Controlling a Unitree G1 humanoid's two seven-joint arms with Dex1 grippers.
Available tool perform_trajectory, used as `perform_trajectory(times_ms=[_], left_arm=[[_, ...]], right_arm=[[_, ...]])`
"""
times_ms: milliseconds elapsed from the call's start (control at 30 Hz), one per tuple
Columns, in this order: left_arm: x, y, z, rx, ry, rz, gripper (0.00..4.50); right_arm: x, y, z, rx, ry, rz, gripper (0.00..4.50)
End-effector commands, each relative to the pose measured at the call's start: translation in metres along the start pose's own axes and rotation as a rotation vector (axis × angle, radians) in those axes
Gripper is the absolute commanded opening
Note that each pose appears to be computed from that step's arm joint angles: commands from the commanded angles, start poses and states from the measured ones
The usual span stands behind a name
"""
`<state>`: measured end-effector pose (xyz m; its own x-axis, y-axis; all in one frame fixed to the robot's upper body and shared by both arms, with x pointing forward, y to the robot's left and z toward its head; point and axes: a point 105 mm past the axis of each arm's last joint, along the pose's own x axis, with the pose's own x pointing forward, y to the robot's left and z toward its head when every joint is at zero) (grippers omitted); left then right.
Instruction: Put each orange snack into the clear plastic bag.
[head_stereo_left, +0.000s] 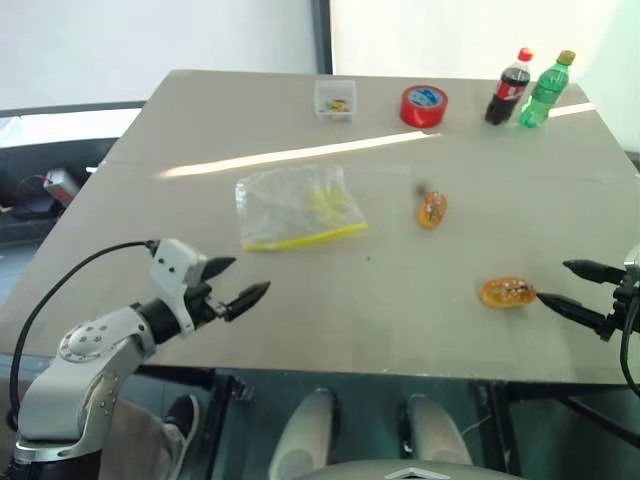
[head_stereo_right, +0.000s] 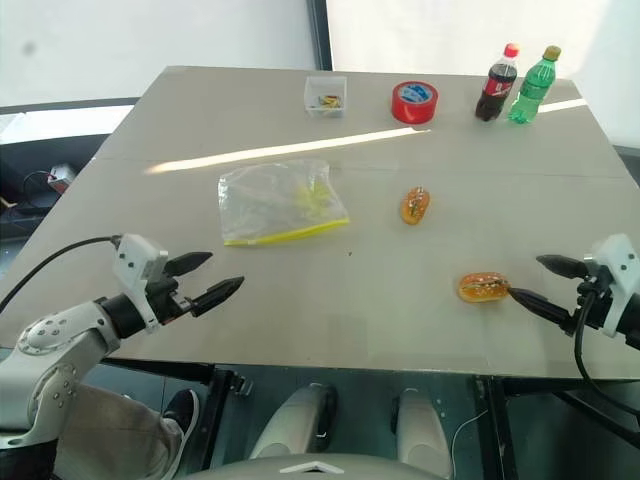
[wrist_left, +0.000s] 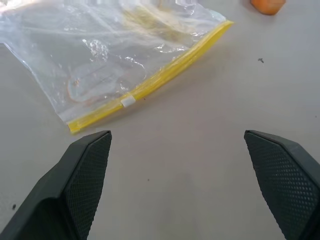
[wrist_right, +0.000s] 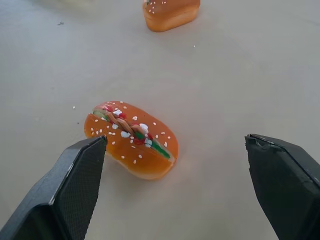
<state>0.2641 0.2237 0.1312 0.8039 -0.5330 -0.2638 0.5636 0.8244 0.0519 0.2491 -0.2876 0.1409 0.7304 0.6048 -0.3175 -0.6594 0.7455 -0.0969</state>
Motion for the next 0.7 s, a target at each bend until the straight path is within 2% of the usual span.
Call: perform_trajectory(times_ms=[33,300,500,700], left_arm=[[-0.001,0.021,0.013,-0.050,-0.046,0.069,4.48],[0.021,0.064,0.013,-0.231,-0.052,0.131,4.48],[0.055,0.074,0.007,-0.369,-0.051,0.076,4.48],[0.090,0.077,-0.008,-0.456,-0.007,0.074,4.48]], right_arm=[[0.008,0.008,0.035,-0.076,-0.078,0.022,4.50],[0.060,0.049,0.078,-0.124,-0.136,0.116,4.50],[0.091,0.081,0.101,-0.195,-0.177,0.194,4.50],[0.102,0.095,0.105,-0.197,-0.212,0.228,4.50]])
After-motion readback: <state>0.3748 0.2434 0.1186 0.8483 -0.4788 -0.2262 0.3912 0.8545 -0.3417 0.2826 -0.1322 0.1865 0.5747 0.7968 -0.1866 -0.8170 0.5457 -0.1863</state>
